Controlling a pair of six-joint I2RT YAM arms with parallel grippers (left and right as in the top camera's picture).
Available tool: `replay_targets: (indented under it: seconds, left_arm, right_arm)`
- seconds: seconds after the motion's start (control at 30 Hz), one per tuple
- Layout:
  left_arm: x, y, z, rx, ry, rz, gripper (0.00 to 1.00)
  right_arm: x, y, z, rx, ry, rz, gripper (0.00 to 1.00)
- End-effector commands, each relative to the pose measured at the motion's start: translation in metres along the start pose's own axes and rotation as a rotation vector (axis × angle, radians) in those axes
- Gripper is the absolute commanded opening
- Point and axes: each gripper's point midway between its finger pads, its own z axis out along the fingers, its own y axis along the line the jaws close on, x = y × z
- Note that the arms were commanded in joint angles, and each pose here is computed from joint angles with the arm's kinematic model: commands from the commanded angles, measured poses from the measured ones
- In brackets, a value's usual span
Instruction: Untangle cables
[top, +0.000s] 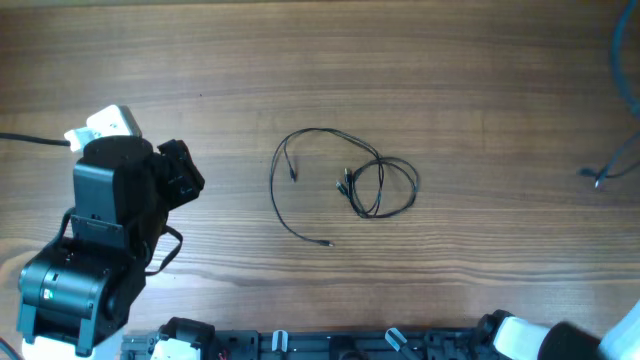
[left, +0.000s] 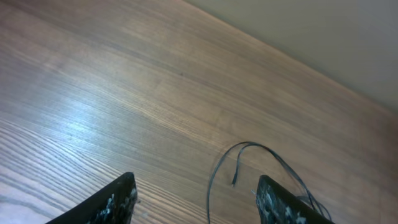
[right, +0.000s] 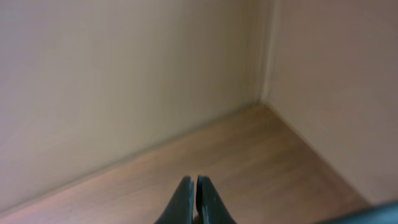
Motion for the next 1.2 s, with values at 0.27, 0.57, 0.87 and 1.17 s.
replay_targets:
  seconds: [0.27, 0.57, 0.87, 1.17]
  left_arm:
    - [0.012, 0.005, 0.007, -0.036, 0.062, 0.005, 0.65]
    - [0.025, -0.015, 0.036, -0.002, 0.173, 0.019, 0.61]
    - [0.023, -0.032, 0.034, 0.085, 0.177, 0.005, 0.60]
    - [0.025, -0.035, 0.033, 0.104, 0.190, 0.004, 0.62]
  right_arm:
    - [0.018, -0.188, 0.083, 0.098, -0.055, 0.442, 0.04]
    - [0.084, -0.273, 0.115, 0.235, 0.034, 0.540, 0.04]
    - [0.279, -0.318, 0.160, 0.465, 0.487, 0.771, 0.04]
    - [0.324, -0.319, 0.155, 0.580, 0.580, 0.956, 1.00]
